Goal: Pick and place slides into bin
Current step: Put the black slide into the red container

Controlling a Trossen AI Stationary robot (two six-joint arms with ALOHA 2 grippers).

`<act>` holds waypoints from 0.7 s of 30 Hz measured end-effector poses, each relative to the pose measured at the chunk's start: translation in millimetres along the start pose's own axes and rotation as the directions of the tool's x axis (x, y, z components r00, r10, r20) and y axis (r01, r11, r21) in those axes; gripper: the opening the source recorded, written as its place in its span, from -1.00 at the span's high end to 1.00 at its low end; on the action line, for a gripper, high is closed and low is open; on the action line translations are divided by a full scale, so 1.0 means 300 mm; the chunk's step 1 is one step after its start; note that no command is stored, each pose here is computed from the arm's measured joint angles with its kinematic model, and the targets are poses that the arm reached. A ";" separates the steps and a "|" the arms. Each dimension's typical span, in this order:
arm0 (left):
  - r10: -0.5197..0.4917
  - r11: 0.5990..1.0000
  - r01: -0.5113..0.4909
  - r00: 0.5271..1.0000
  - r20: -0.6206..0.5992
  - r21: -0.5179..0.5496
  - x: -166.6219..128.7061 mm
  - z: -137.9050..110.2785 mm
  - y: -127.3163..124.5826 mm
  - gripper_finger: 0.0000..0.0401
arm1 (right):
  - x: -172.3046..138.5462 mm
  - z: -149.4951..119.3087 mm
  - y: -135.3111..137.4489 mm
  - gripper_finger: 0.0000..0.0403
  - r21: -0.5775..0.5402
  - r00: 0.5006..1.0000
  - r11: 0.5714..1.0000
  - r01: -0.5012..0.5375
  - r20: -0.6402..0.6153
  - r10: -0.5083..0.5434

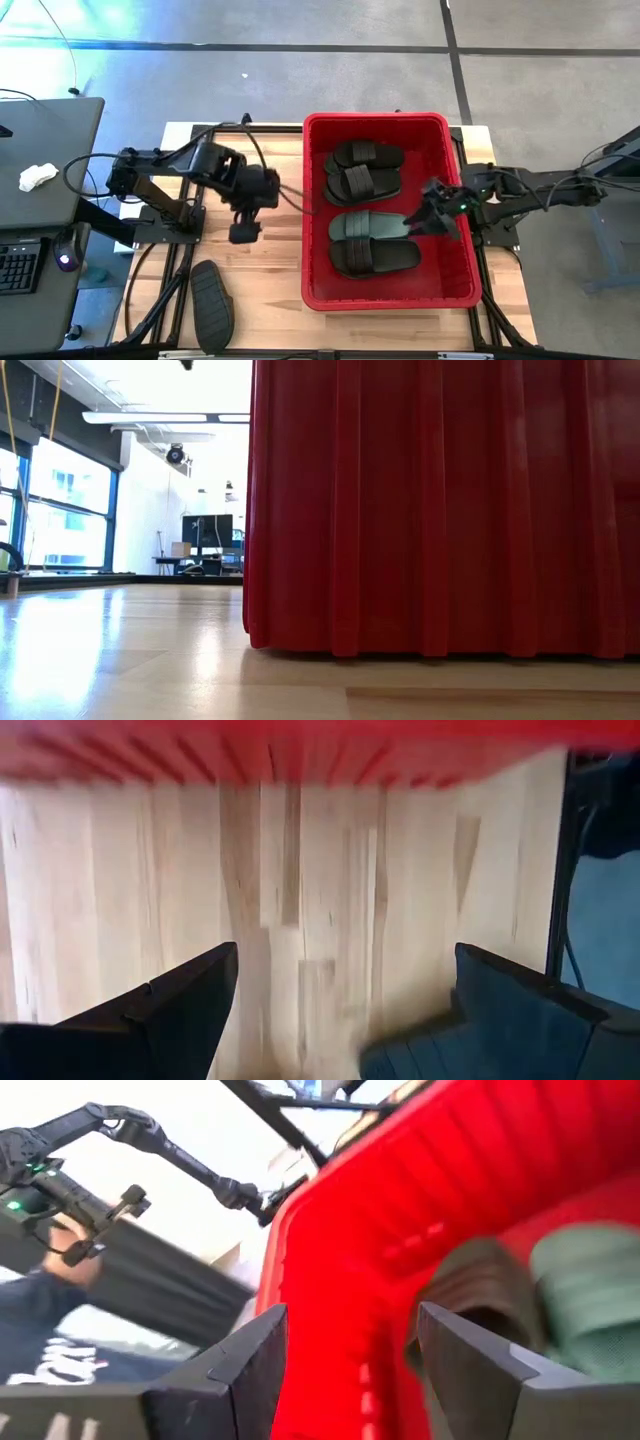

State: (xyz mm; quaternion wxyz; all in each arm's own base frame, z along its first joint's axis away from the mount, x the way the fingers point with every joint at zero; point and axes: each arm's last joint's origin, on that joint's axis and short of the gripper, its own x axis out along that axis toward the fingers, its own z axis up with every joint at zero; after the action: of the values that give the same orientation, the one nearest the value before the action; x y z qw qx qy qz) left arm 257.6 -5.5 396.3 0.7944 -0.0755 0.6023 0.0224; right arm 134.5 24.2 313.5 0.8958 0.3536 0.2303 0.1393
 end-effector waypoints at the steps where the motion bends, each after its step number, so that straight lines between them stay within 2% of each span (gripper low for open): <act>1: 0.011 1.000 -0.012 1.000 -0.018 -0.011 0.001 -0.009 -0.015 -0.76 | -0.008 0.000 0.002 -0.06 -0.030 1.000 1.000 0.007 0.020 -0.007; 9: 0.058 0.998 -0.058 0.998 -0.023 0.031 0.022 -0.049 -0.150 -0.76 | -0.056 0.003 0.012 -0.06 -0.189 0.991 0.980 0.056 0.131 -0.031; 13: 0.061 0.998 -0.063 0.995 -0.080 -0.018 0.068 -0.085 -0.211 -0.76 | -0.067 0.002 0.015 -0.06 -0.238 0.989 0.969 0.063 0.147 -0.028; 17: 0.008 0.998 -0.019 0.983 -0.186 -0.056 0.120 -0.143 -0.289 -0.76 | -0.068 0.006 0.012 -0.06 -0.298 0.980 0.947 0.122 0.187 -0.067; 21: -0.058 0.991 0.012 0.939 -0.338 -0.135 0.178 -0.225 -0.369 -0.76 | -0.070 0.014 0.011 -0.06 -0.370 0.966 0.910 0.188 0.238 -0.103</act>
State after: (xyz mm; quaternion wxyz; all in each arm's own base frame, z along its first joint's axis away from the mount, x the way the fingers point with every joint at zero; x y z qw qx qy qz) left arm 221.8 -127.7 337.7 0.6718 -0.1408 0.7264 0.0344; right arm 118.5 15.6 325.1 0.9755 0.1632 0.1263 0.0761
